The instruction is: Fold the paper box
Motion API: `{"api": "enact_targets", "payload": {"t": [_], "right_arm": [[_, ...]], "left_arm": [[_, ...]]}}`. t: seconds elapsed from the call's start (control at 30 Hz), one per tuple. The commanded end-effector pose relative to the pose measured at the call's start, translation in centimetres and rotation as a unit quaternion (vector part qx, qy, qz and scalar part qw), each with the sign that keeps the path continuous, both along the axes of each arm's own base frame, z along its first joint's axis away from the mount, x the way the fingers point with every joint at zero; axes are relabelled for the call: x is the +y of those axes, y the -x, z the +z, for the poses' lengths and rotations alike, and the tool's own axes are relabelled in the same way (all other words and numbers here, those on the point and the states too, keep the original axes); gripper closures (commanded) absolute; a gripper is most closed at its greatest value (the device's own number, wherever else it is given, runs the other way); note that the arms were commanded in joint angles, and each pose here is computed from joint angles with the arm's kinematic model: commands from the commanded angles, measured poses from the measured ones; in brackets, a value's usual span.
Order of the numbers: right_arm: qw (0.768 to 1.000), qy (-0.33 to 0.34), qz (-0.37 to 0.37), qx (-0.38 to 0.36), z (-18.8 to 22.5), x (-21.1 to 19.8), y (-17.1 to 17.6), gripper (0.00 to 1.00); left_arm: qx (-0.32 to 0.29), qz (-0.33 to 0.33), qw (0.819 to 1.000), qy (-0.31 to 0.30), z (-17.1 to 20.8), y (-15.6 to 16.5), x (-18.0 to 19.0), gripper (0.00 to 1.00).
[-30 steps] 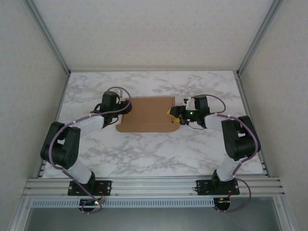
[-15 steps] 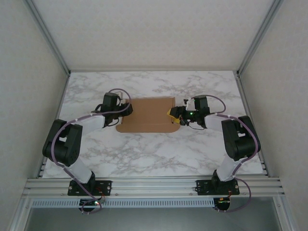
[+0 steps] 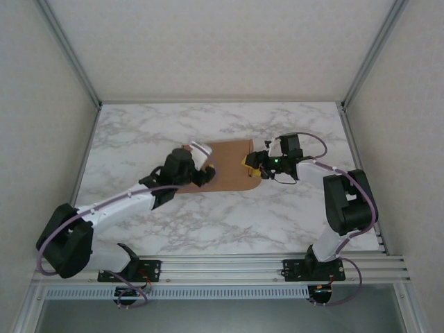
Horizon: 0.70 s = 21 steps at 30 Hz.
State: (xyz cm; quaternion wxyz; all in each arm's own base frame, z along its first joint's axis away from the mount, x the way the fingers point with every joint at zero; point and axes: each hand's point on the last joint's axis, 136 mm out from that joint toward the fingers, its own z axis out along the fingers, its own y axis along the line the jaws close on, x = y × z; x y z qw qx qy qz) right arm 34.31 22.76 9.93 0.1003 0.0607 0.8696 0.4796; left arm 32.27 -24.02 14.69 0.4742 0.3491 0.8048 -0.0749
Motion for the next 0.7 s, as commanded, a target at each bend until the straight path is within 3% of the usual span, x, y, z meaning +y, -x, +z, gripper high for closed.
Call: {"api": "enact_targets", "payload": {"t": [0.0,0.17,0.4,0.67], "right_arm": [[1.0,0.024,0.003,-0.001,-0.4,-0.4,0.4,0.56],[1.0,0.014,0.006,-0.002,-0.1,-0.1,0.5,0.56],[1.0,0.004,0.02,0.002,0.0,0.5,1.1,0.56],[0.999,-0.019,0.042,0.013,0.7,1.9,2.3,0.56]], "left_arm": [[-0.029,-0.028,0.992,-0.119,-2.1,-0.3,1.4,0.36],[-0.031,-0.039,0.984,-0.172,-3.9,-0.8,0.8,0.36],[-0.033,-0.045,0.979,-0.196,-5.7,-1.6,-0.4,0.39],[-0.09,0.002,0.971,-0.223,-5.8,-3.6,-0.5,0.51]]}}
